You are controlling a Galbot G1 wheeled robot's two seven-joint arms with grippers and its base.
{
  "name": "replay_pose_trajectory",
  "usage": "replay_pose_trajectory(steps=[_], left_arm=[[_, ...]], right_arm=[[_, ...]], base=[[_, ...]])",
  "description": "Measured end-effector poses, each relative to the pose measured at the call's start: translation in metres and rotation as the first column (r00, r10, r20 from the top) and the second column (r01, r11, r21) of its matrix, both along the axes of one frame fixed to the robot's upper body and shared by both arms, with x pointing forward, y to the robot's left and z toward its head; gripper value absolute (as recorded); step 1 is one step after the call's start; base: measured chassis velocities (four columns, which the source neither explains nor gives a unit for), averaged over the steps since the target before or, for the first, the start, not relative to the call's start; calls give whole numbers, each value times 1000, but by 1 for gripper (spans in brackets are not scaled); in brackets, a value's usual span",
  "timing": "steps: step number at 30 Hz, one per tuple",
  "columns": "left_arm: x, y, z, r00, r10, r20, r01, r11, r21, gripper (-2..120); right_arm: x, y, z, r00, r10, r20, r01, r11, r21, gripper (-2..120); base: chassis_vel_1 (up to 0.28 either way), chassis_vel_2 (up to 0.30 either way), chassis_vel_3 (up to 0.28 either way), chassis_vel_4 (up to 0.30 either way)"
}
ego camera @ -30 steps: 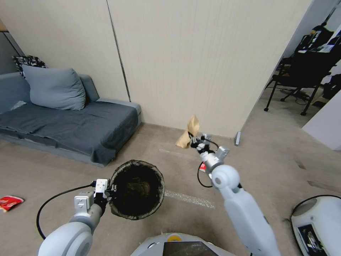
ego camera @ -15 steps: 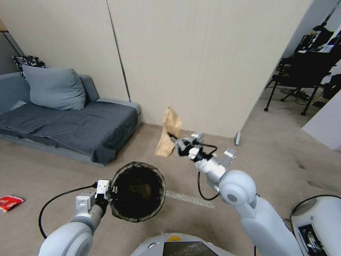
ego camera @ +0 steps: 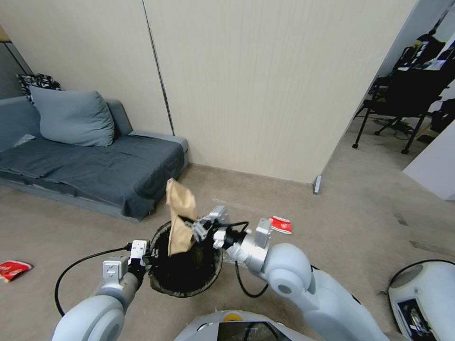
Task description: Pick up the trash bin, then pick up the garbage from the floor and place it into the trash bin.
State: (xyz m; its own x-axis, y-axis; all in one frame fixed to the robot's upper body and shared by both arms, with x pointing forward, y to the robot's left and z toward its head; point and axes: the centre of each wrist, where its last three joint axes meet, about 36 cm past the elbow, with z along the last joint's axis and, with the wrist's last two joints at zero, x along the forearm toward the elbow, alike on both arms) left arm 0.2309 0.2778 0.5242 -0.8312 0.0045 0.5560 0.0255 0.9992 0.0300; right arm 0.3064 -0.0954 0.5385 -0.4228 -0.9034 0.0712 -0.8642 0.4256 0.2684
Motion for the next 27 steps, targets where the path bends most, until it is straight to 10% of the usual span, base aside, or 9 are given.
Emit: replay_pose_trajectory(steps=[9, 27], left_arm=[[5, 1, 4, 1000, 3, 14, -3, 1000, -22, 2], [13, 3, 11, 999, 12, 35, -10, 998, -69, 2]], right_arm=[[0, 0, -13, 1000, -29, 3, 29, 998, -59, 2], [-1, 2, -24, 998, -65, 0, 64, 992, -105, 68]], base=[[0, 0, 0, 0], [0, 0, 0, 0]])
